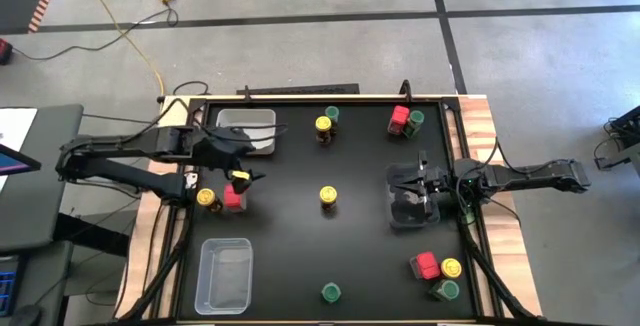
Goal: Sort spices by type
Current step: Put the middle left yellow seasoning bottle into the gray bin
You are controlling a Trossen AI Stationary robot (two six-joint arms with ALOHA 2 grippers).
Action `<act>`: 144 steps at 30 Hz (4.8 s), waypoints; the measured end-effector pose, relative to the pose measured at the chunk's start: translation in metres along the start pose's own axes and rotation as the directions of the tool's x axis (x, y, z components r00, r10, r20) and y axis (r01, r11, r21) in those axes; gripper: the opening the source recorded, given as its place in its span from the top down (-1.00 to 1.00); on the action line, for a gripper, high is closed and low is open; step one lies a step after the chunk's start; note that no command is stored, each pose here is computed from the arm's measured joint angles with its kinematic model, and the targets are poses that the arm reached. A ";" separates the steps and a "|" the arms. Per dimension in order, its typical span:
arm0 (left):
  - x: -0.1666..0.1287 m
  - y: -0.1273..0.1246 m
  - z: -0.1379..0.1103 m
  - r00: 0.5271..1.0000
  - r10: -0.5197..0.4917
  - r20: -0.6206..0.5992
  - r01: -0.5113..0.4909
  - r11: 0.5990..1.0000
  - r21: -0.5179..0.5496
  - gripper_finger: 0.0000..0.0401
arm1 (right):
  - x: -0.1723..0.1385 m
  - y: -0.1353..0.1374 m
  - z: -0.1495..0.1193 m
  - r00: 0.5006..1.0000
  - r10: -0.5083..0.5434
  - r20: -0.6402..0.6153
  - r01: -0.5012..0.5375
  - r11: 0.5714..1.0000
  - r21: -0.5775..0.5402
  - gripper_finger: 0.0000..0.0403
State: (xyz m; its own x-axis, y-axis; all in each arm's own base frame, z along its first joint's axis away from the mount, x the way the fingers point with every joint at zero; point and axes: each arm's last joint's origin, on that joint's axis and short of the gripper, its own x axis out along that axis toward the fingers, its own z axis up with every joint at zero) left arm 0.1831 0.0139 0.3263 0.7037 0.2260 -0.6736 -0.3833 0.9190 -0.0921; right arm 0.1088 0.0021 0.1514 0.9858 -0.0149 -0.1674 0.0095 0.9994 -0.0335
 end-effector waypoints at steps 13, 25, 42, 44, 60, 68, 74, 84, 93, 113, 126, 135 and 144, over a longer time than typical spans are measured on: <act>0.018 0.000 -0.012 0.977 0.062 -0.203 -0.104 0.973 -0.206 -0.98 | 0.000 0.000 0.000 1.000 0.000 0.000 0.000 1.000 0.000 0.82; 0.016 0.005 -0.023 0.943 0.132 -0.304 -0.208 0.951 -0.231 -0.98 | 0.000 0.000 0.000 1.000 0.000 0.000 0.000 1.000 0.000 0.82; 0.005 0.007 -0.044 0.830 0.101 -0.549 0.030 0.974 0.226 -0.98 | 0.000 0.000 0.000 1.000 0.000 0.000 0.000 1.000 0.000 0.82; 0.000 0.008 -0.051 0.784 0.126 -0.608 0.026 0.972 0.235 -0.98 | 0.000 0.000 0.000 1.000 0.000 0.000 0.000 1.000 0.000 0.82; -0.020 0.003 -0.075 0.761 0.038 -0.648 0.136 0.967 0.217 -0.98 | 0.000 0.000 0.000 1.000 0.000 -0.001 0.000 1.000 0.000 0.82; -0.012 0.000 -0.091 0.725 0.053 -0.687 0.215 0.930 0.298 -0.98 | 0.000 0.000 0.000 1.000 0.000 0.000 0.000 1.000 0.000 0.82; -0.003 0.002 -0.105 0.700 0.100 -0.707 0.226 0.908 0.353 -0.98 | 0.000 0.000 0.000 1.000 0.000 0.000 0.000 1.000 0.000 0.82; 0.000 0.003 -0.108 0.700 0.121 -0.703 0.234 0.892 0.387 -0.93 | 0.000 0.000 0.000 1.000 0.000 0.000 0.000 1.000 0.000 0.82; 0.001 0.003 -0.107 0.710 0.113 -0.695 0.239 0.890 0.388 -0.80 | 0.000 0.000 0.000 1.000 0.000 0.000 0.000 1.000 0.000 0.82; 0.008 0.004 -0.116 0.701 0.115 -0.704 0.223 0.902 0.370 -0.80 | 0.000 0.000 0.000 1.000 -0.001 0.000 0.001 1.000 0.000 0.82; 0.013 0.005 -0.122 0.697 0.119 -0.707 0.199 0.915 0.350 -0.70 | 0.000 0.000 0.000 1.000 0.000 0.000 0.000 1.000 0.000 0.82; 0.013 0.005 -0.122 0.702 0.133 -0.700 0.164 0.926 0.340 -0.28 | 0.000 0.000 0.000 1.000 0.000 0.000 0.000 1.000 0.000 0.82; 0.010 0.004 -0.116 0.719 0.120 -0.684 0.096 0.958 0.270 -0.11 | 0.000 0.000 0.000 1.000 0.000 -0.001 0.000 1.000 0.000 0.82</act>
State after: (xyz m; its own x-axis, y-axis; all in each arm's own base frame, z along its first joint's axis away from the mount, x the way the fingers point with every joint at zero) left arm 0.1198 -0.0178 0.2342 0.0508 0.0522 -0.9973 -0.1385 0.9894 0.0447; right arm 0.1088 0.0021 0.1513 0.9856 -0.0149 -0.1681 0.0094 0.9994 -0.0335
